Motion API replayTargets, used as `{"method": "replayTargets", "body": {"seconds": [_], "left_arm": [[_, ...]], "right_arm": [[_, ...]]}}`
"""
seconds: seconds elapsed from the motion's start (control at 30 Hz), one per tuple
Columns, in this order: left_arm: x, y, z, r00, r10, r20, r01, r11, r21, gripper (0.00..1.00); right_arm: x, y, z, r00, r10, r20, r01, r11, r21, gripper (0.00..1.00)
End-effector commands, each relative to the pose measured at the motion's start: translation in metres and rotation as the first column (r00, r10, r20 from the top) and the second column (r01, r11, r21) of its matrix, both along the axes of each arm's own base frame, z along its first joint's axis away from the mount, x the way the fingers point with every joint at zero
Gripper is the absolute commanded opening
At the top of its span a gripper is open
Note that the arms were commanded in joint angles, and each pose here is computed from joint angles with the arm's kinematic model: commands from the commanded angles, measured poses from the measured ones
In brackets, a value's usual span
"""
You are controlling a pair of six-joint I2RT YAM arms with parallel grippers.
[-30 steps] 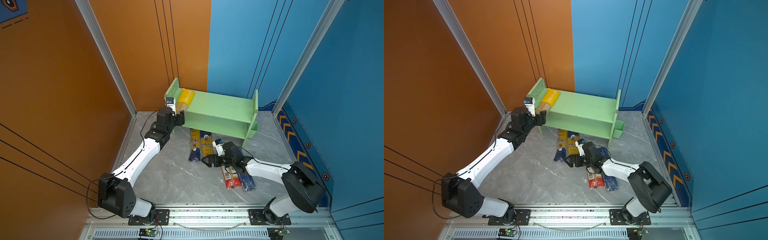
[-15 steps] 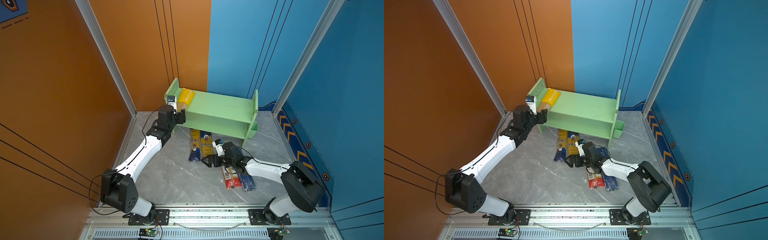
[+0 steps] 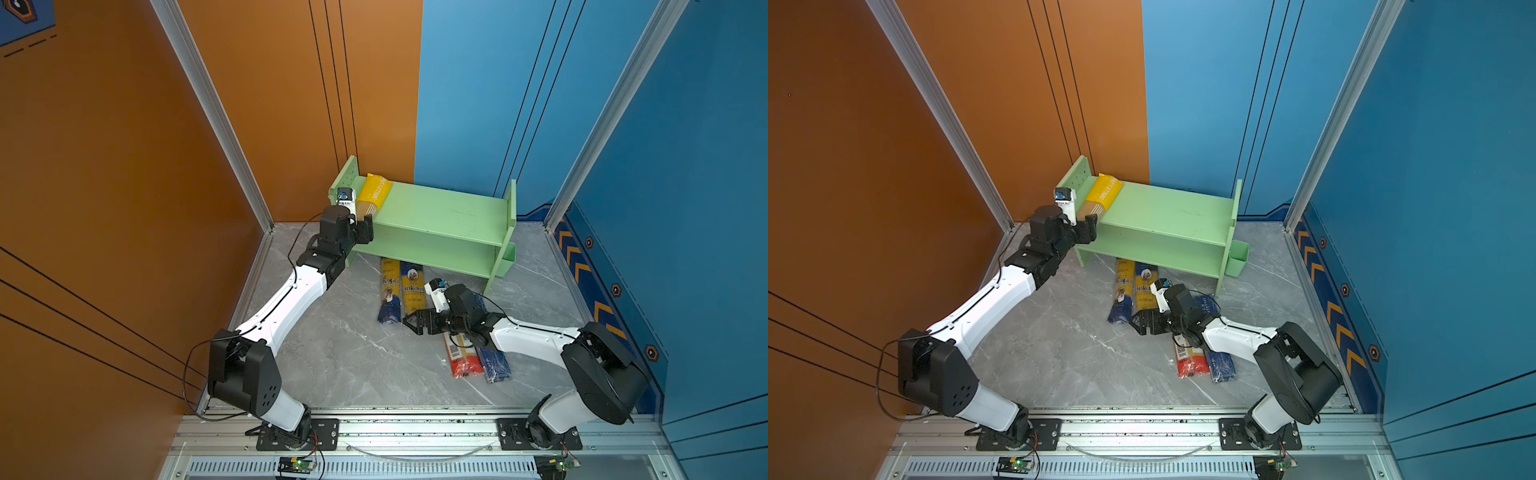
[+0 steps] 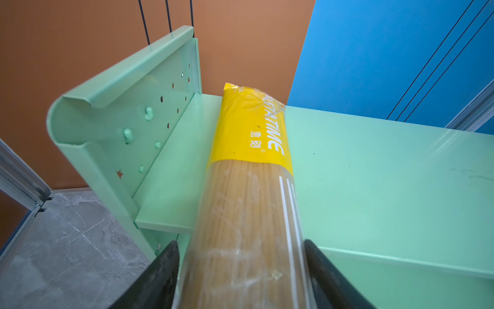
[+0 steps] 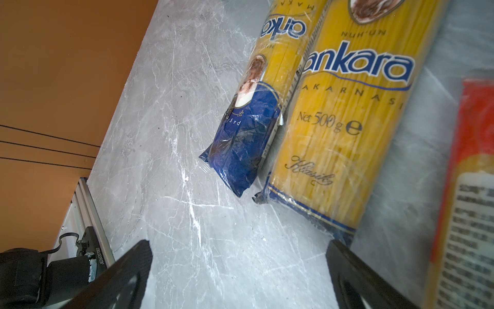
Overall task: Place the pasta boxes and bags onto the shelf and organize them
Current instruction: 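Release the yellow bag and draw the left gripper back from the shelf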
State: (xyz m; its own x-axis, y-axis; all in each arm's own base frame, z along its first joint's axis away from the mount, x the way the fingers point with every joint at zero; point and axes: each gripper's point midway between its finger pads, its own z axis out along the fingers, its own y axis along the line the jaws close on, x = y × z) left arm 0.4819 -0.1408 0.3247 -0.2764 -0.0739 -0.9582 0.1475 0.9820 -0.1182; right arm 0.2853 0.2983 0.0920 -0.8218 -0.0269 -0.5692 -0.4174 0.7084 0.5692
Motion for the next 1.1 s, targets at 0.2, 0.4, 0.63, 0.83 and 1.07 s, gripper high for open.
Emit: {"method": "replayTargets", "body": {"seconds": [0.2, 0.4, 0.63, 0.83, 1.07], "left_arm": [[0.004, -0.013, 0.028, 0.997, -0.023, 0.08, 0.024, 1.0, -0.01, 0.74], [0.001, -0.011, 0.028, 0.996, -0.018, 0.082, 0.018, 1.0, -0.002, 0.76], [-0.004, -0.009, 0.03, 0.996, -0.015, 0.086, 0.015, 1.0, 0.005, 0.78], [-0.007, -0.007, 0.028, 0.997, -0.014, 0.081, 0.013, 1.0, 0.011, 0.79], [-0.013, 0.0, 0.03, 0.996, 0.008, 0.088, -0.011, 1.0, 0.029, 0.79]], "right_arm": [[-0.002, 0.001, -0.006, 1.0, 0.016, -0.013, -0.016, 1.0, 0.008, 1.0], [-0.001, 0.002, -0.005, 1.0, 0.019, -0.014, -0.019, 1.0, 0.016, 1.0], [-0.002, 0.002, -0.006, 1.0, 0.02, -0.016, -0.02, 1.0, 0.017, 1.0], [-0.002, 0.002, -0.006, 1.0, 0.022, -0.018, -0.022, 1.0, 0.02, 1.0], [-0.002, 0.003, -0.005, 1.0, 0.024, -0.017, -0.023, 0.999, 0.024, 1.0]]}}
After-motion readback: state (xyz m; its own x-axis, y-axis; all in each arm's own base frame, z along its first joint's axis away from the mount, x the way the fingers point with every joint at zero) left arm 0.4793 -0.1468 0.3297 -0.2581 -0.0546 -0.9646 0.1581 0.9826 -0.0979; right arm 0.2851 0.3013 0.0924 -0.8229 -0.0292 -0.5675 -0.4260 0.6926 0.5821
